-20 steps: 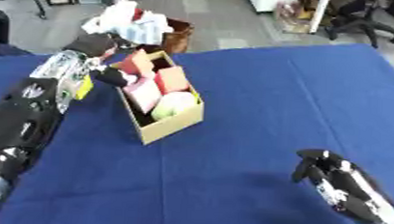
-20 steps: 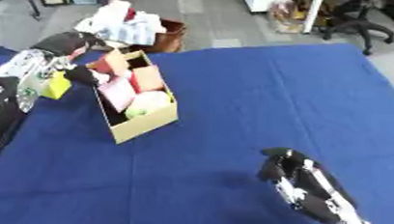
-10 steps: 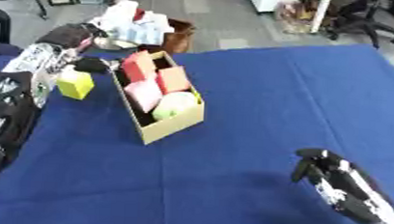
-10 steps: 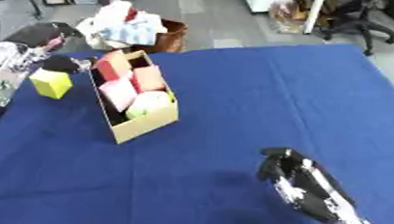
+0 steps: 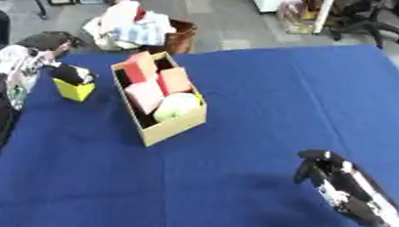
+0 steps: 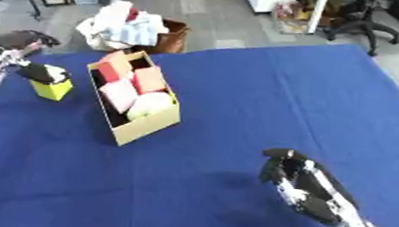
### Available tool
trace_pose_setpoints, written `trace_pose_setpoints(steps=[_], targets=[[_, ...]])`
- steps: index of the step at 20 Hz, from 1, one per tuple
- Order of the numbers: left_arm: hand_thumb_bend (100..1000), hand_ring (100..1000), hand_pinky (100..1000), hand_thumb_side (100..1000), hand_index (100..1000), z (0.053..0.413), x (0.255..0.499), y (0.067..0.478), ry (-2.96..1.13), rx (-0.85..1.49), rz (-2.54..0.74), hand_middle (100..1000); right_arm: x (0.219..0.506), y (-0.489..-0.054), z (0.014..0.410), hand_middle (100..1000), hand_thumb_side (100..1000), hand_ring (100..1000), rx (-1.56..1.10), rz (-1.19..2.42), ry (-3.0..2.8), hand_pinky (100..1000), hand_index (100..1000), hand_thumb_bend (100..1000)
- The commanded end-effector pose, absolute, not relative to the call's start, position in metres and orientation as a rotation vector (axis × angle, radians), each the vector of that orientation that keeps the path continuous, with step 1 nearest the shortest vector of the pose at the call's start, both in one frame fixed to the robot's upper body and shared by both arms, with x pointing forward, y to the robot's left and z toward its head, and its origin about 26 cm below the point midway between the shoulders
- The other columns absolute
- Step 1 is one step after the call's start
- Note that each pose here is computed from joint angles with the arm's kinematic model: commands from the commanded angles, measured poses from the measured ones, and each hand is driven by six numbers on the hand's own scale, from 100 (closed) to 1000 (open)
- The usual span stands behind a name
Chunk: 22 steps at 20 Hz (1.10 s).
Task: Pick up objects on the table and place them in the box.
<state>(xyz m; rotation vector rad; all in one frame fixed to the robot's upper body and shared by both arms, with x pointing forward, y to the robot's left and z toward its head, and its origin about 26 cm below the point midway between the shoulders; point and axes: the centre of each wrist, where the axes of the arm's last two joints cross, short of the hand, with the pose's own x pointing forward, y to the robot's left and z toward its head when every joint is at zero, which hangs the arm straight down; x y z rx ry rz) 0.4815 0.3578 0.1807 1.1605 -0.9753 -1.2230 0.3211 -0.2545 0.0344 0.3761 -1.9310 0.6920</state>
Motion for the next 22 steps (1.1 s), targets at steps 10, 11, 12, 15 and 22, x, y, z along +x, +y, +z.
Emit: trace_pose_setpoints(steps=[10, 11, 12, 15, 22], targets=[[358, 783, 837, 707, 943, 0.157, 0.482, 0.367, -0.906, 1.202, -1.040, 841, 0.323, -0.257, 0.041, 537, 430, 577, 0.362, 0.701, -1.948, 568, 781, 100], [356, 780, 833, 713, 941, 0.155, 0.481, 0.366, -0.905, 1.198, -1.036, 837, 0.323, -0.257, 0.041, 537, 430, 577, 0.362, 0.701, -1.948, 568, 781, 100], [356, 779, 833, 714, 941, 0.153, 0.481, 0.366, -0.903, 1.195, -1.034, 837, 0.323, -0.257, 0.041, 537, 430, 577, 0.363, 0.701, -1.948, 568, 781, 100], [357, 774, 828, 744, 940, 0.148, 0.481, 0.366, -0.894, 1.195, -1.025, 831, 0.323, -0.257, 0.041, 537, 430, 577, 0.363, 0.701, -1.949, 568, 781, 100], [312, 763, 818, 806, 938, 0.144, 0.479, 0.368, -0.917, 1.231, -0.957, 830, 0.323, -0.257, 0.041, 537, 431, 577, 0.363, 0.702, -1.948, 568, 781, 100]])
